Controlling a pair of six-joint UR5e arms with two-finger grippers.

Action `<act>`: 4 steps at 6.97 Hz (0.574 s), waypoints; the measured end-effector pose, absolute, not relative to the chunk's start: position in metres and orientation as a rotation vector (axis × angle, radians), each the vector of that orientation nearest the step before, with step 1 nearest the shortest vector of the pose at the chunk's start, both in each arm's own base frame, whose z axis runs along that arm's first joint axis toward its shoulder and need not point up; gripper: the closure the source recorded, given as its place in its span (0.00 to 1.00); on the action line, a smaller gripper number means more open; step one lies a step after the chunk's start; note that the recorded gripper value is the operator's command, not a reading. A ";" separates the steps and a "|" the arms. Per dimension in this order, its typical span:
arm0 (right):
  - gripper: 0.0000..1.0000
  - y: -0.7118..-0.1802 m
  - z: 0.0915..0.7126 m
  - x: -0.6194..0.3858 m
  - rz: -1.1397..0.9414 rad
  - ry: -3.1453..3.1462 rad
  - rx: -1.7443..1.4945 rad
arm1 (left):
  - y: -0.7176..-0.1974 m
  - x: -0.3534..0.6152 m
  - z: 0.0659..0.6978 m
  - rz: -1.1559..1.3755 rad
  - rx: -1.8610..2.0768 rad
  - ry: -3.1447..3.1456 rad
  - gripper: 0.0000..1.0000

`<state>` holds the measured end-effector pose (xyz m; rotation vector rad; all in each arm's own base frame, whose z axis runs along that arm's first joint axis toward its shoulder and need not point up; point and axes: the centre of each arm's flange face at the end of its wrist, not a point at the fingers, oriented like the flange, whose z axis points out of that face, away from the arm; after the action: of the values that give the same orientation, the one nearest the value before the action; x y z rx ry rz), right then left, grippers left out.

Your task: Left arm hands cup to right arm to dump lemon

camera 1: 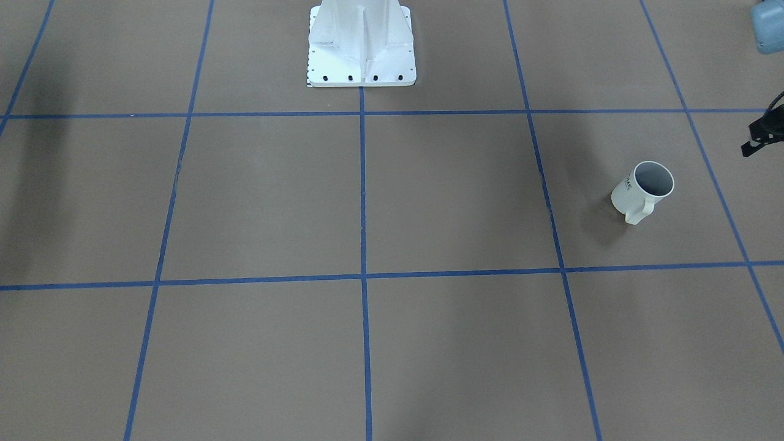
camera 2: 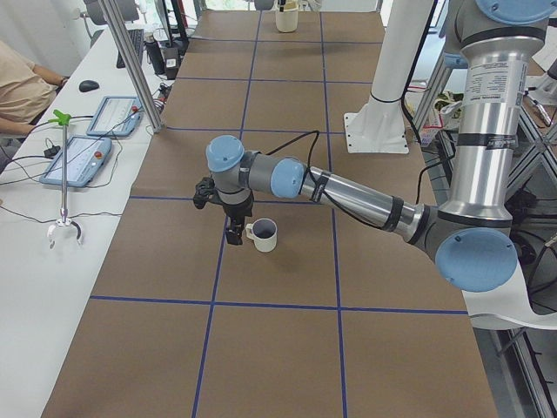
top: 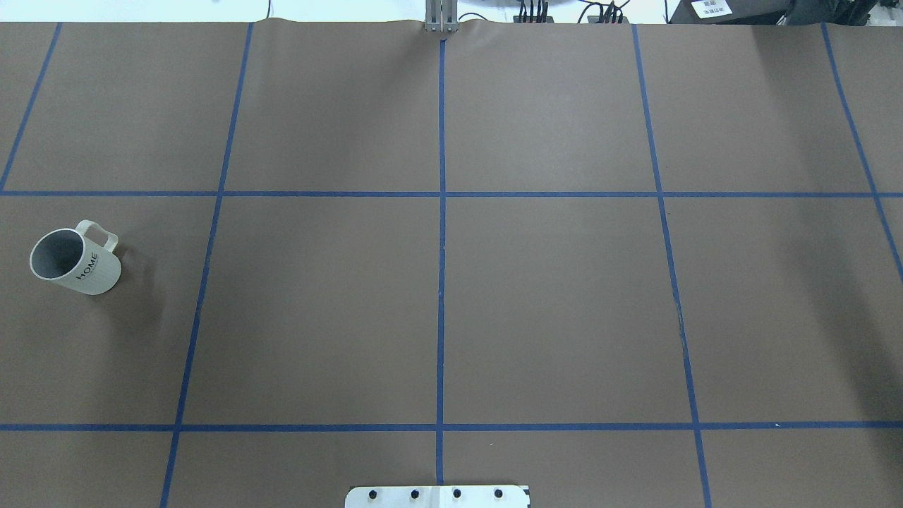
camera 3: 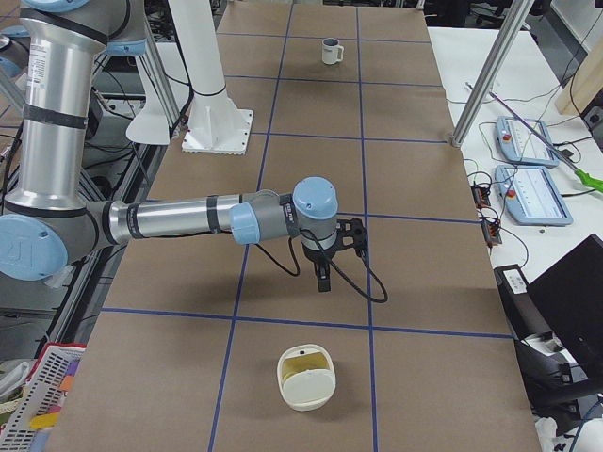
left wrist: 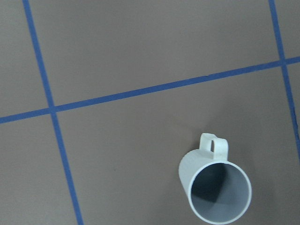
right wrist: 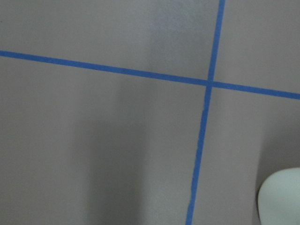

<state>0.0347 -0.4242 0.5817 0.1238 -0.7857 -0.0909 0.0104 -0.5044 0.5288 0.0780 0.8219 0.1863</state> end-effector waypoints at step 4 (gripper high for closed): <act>0.00 -0.423 0.585 0.060 -0.080 -0.786 0.090 | -0.504 -0.009 0.572 0.149 0.030 0.816 0.00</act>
<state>0.0604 -0.4229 0.5850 0.0898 -0.7859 -0.0804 -0.0092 -0.5042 0.5718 0.0297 0.8155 0.1495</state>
